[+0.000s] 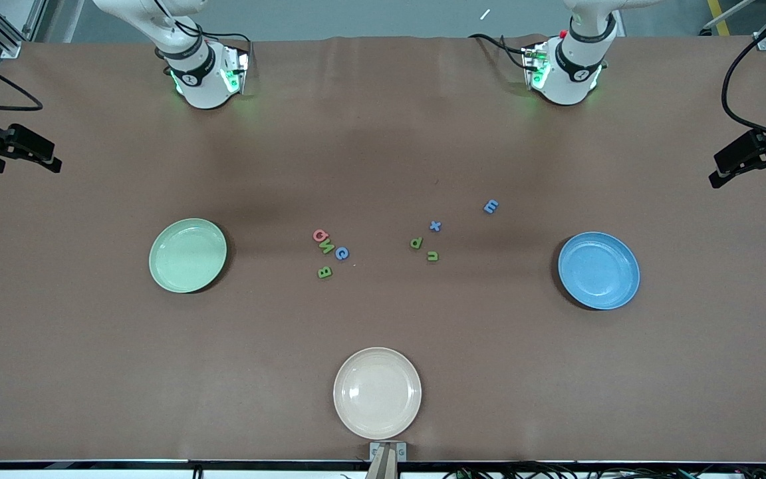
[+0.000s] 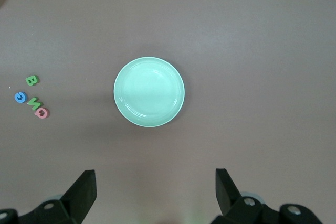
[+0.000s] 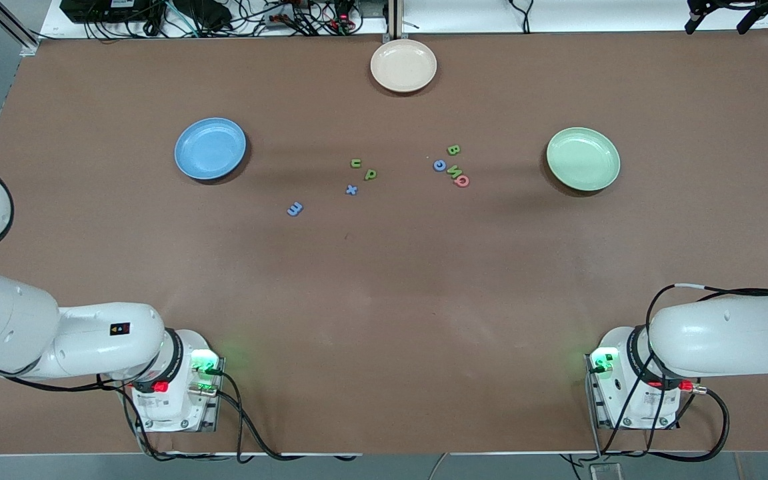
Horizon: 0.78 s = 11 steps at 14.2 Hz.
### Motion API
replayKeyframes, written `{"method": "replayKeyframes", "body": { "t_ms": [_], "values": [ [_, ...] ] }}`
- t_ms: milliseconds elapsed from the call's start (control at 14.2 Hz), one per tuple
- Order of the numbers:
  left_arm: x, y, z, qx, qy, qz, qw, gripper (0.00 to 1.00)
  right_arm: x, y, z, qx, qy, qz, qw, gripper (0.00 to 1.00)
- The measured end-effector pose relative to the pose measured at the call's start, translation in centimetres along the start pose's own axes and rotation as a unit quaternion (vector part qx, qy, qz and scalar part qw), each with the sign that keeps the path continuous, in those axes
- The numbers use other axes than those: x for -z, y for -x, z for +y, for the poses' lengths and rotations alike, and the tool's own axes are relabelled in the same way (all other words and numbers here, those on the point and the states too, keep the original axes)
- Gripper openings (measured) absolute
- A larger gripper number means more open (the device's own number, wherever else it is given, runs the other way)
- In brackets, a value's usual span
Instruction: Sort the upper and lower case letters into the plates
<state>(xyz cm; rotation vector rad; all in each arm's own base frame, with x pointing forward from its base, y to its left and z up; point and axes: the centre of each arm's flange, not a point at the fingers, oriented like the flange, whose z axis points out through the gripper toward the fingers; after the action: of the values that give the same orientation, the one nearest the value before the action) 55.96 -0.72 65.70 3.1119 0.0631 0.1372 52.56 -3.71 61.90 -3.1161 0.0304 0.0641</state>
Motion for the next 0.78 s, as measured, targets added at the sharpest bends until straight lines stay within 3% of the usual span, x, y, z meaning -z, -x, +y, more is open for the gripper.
{"method": "replayKeyframes", "body": {
  "t_ms": [494, 776],
  "values": [
    [0.08, 0.05, 0.0, 0.0, 0.0, 0.0, 1.0, 1.0, -0.04, 0.01, 0.04, 0.0, 0.0, 0.0, 1.0, 1.0],
    [-0.69, 0.7, 0.47, -0.002, -0.001, -0.03, 1.0, 1.0, -0.05, 0.01, 0.08, -0.001, 0.0, -0.001, 1.0, 1.0]
  ]
}}
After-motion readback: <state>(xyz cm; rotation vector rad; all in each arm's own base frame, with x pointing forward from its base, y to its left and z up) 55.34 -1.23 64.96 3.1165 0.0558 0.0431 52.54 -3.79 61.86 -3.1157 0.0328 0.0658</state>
